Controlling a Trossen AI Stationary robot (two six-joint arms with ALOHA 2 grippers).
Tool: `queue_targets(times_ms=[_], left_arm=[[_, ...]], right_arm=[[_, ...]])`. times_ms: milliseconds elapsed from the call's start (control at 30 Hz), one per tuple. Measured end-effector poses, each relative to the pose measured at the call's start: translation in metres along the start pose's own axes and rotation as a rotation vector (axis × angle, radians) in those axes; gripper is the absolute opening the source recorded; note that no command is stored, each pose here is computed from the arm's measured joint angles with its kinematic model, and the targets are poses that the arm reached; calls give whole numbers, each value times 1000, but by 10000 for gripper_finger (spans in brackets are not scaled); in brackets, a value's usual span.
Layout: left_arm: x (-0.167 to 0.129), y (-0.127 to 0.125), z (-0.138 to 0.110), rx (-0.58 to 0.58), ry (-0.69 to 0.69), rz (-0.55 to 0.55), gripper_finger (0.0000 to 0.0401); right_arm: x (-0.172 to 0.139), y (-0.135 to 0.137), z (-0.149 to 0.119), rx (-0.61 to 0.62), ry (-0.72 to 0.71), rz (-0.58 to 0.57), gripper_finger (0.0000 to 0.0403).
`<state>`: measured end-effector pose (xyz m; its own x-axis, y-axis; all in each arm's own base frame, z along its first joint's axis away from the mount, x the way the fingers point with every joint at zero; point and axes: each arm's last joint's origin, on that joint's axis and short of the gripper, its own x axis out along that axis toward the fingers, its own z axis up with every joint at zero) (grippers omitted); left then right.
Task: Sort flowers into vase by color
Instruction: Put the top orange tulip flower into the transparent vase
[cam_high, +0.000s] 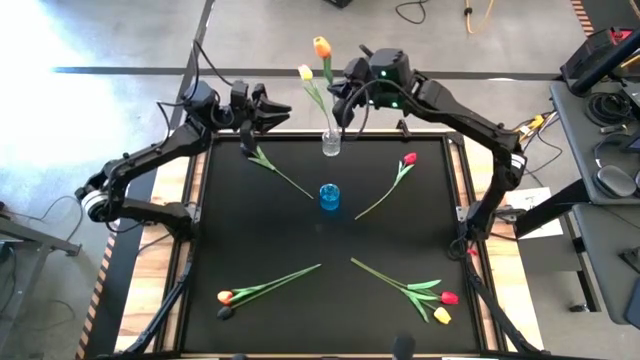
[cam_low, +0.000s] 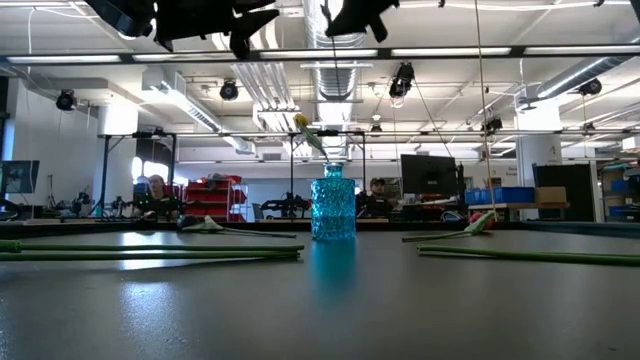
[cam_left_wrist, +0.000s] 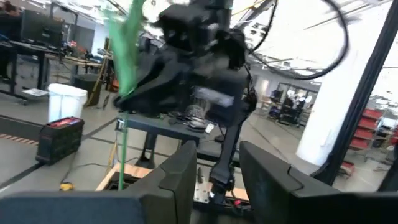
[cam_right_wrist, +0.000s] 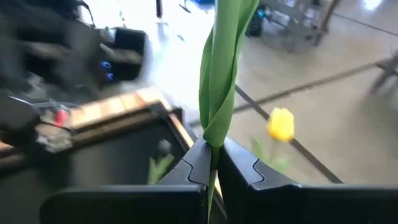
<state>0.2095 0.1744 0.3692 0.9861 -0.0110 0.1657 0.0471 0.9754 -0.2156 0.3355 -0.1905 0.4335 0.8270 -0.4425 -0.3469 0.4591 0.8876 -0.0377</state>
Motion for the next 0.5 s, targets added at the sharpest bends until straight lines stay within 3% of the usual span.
queue_targets(times_ms=[500], left_arm=[[-49,-18,-69,-63,-14,272,52]], right_arm=[[47,-35,-66,6,-85,-44,12]])
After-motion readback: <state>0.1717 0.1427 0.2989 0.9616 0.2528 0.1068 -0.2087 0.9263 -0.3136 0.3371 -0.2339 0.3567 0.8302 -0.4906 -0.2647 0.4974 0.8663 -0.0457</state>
